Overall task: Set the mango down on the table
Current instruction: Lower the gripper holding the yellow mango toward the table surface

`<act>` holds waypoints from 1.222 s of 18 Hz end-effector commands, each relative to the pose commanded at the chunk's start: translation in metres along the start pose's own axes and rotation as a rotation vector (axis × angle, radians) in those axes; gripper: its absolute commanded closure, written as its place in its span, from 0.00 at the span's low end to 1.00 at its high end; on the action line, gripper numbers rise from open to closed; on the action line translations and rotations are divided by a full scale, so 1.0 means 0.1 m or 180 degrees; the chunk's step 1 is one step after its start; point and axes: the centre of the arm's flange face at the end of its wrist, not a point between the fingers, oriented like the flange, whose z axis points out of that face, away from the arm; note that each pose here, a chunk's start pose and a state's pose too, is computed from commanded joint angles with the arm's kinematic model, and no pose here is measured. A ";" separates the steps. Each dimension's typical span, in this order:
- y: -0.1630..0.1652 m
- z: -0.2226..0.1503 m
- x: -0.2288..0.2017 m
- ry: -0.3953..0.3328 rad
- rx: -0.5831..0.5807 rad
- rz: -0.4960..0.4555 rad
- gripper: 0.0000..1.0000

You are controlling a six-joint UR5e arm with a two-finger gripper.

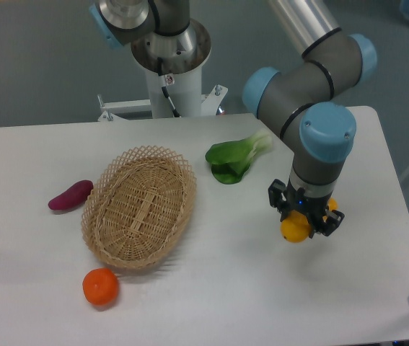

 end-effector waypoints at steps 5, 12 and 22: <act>0.06 0.19 0.09 -0.0009 -0.0007 -0.0010 0.47; 0.23 0.51 0.31 -0.0220 -0.0057 0.0120 0.47; 0.45 0.57 0.55 -0.0149 -0.0202 0.0296 0.50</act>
